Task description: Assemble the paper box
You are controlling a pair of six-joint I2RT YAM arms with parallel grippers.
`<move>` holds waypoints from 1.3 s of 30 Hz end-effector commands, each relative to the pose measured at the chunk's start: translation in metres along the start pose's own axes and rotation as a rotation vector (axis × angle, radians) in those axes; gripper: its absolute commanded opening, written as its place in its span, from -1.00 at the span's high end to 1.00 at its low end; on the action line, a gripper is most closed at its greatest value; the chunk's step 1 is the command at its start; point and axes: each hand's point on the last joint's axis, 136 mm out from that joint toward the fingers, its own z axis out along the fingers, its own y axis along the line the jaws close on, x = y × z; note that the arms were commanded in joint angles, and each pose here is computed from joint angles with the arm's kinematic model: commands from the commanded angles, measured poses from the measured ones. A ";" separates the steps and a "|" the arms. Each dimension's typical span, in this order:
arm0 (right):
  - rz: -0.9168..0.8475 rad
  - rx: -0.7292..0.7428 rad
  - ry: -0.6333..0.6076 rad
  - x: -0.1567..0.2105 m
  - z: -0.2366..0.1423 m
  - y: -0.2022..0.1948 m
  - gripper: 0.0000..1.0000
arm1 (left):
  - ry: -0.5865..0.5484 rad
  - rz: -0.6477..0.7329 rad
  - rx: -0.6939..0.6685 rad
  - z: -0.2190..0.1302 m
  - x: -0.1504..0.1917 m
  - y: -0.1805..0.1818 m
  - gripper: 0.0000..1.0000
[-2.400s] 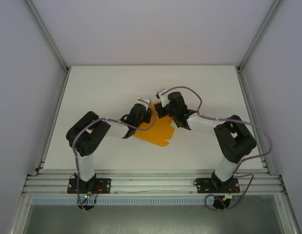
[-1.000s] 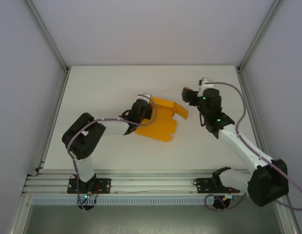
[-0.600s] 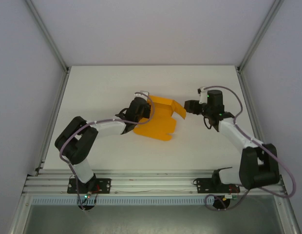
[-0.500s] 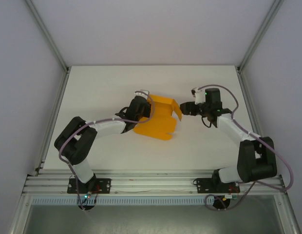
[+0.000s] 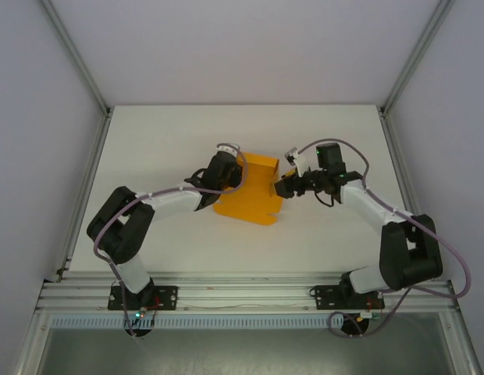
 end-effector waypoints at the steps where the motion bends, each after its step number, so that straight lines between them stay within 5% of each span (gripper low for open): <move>1: -0.029 0.175 -0.052 -0.021 0.003 -0.027 -0.30 | -0.049 -0.025 0.047 -0.013 -0.026 -0.008 1.00; 8: -0.028 0.272 -0.221 -0.055 0.009 -0.047 -0.31 | -0.058 0.006 0.125 -0.017 -0.028 -0.022 1.00; 15: -0.087 0.377 -0.246 -0.073 0.031 -0.048 0.32 | -0.062 0.017 0.132 -0.019 -0.032 -0.027 1.00; 25: -0.055 0.489 -0.343 -0.091 0.034 -0.060 0.96 | -0.062 0.028 0.145 -0.019 -0.035 -0.033 1.00; 31: 0.202 0.992 -0.448 -0.088 -0.014 -0.106 1.00 | -0.064 -0.012 0.093 -0.019 -0.039 -0.026 1.00; 35: 0.286 1.359 -0.344 -0.063 -0.046 -0.129 1.00 | -0.055 -0.040 0.075 -0.017 -0.039 -0.023 1.00; 39: 0.278 1.408 -0.317 -0.057 -0.048 -0.132 1.00 | -0.037 -0.041 0.076 -0.013 -0.036 -0.025 1.00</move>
